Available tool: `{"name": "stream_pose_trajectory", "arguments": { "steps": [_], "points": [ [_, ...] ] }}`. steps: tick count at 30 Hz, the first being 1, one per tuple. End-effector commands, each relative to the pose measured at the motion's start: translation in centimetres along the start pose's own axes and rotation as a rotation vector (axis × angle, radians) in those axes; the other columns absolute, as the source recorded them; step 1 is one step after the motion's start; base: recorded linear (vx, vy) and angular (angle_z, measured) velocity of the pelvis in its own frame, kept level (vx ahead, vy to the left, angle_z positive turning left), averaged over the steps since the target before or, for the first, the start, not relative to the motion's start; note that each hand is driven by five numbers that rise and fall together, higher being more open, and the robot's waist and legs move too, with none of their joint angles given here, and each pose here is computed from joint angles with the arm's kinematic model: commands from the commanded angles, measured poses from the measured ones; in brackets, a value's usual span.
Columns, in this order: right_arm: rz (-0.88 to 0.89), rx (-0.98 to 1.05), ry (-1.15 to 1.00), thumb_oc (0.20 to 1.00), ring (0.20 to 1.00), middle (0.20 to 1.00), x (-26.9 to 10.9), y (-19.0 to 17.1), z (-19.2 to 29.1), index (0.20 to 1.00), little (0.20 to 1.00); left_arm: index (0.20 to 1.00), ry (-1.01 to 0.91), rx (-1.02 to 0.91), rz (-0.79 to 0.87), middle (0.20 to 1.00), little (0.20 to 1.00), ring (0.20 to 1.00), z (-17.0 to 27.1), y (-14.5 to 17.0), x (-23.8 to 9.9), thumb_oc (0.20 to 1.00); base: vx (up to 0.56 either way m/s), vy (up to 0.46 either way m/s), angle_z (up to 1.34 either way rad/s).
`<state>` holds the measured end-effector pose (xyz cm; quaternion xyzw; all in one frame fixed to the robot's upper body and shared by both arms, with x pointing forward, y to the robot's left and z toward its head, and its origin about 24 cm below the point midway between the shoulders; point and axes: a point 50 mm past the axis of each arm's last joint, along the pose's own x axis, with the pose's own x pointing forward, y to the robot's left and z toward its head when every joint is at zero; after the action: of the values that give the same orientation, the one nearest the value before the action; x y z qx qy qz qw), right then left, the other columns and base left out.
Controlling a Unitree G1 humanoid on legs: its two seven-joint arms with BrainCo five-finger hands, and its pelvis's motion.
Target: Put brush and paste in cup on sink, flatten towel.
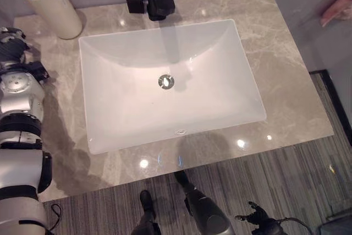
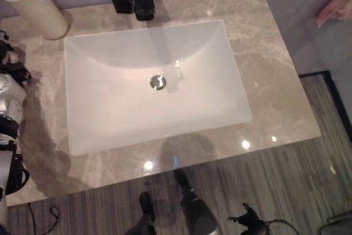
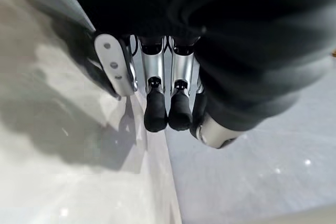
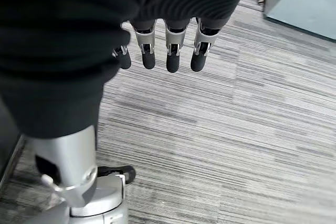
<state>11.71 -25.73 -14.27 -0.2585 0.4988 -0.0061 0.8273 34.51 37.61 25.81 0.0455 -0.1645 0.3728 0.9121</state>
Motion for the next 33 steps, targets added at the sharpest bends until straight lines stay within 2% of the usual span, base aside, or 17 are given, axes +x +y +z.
{"name": "stream_pose_trajectory", "arguments": {
  "steps": [1,16,33],
  "points": [
    [0.025,0.007,0.028,1.000,1.000,1.000,-0.4,1.0,-1.3,1.000,1.000,0.200,0.089,0.095,-0.008,0.200,0.200,0.200,-3.0,0.1,-0.8,0.200,0.00,0.000,0.00],
    [0.001,0.029,-0.021,1.000,1.000,1.000,-0.3,0.5,-0.4,1.000,1.000,0.200,0.011,0.052,-0.161,0.200,0.200,0.200,-2.9,-4.1,-2.4,0.200,0.00,0.003,-0.03],
    [-0.009,0.028,-0.003,1.000,1.000,1.000,-0.2,0.6,-0.5,1.000,1.000,0.200,-0.040,0.049,-0.212,0.200,0.200,0.200,-2.0,-6.1,-2.9,0.200,0.00,-0.004,0.00]
  ]
}}
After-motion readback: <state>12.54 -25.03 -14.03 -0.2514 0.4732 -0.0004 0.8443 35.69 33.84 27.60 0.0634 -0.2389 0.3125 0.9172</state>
